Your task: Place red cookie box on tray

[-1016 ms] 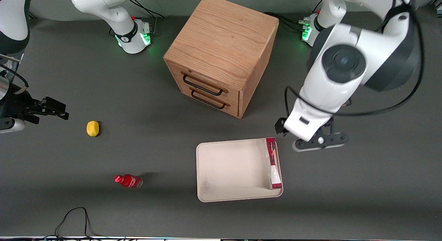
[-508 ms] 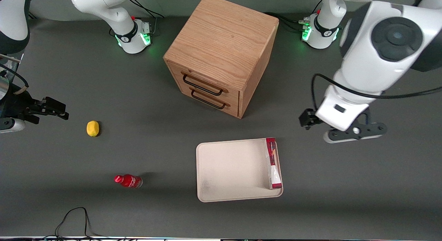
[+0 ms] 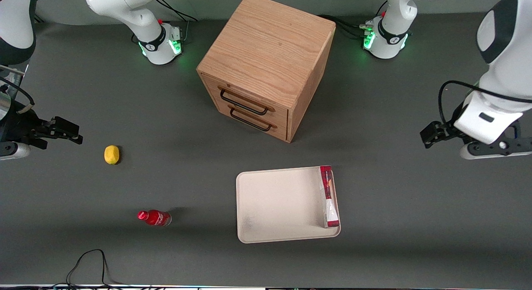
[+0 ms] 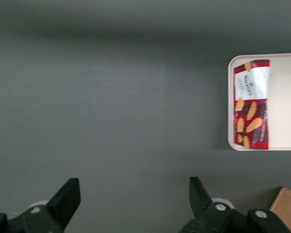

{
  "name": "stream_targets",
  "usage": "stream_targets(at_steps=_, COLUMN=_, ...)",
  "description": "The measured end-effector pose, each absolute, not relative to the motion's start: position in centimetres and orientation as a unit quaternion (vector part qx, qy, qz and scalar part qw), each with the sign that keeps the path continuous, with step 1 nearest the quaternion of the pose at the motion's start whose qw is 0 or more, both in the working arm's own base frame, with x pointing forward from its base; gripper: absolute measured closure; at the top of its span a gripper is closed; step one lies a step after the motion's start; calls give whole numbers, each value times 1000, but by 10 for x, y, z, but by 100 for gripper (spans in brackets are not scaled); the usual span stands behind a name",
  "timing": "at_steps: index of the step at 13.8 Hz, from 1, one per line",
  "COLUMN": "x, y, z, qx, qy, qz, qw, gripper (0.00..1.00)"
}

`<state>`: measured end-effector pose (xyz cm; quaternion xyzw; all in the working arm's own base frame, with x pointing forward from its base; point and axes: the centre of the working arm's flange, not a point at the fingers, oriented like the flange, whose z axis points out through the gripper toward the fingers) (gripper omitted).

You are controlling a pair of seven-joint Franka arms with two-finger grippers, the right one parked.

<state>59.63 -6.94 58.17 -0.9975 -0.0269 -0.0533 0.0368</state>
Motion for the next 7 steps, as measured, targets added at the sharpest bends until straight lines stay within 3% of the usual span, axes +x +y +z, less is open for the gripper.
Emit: stream_targets(at_steps=7, x=587, y=-30, z=607, qx=-998, qy=-16, qz=-55, qw=34, gripper=0)
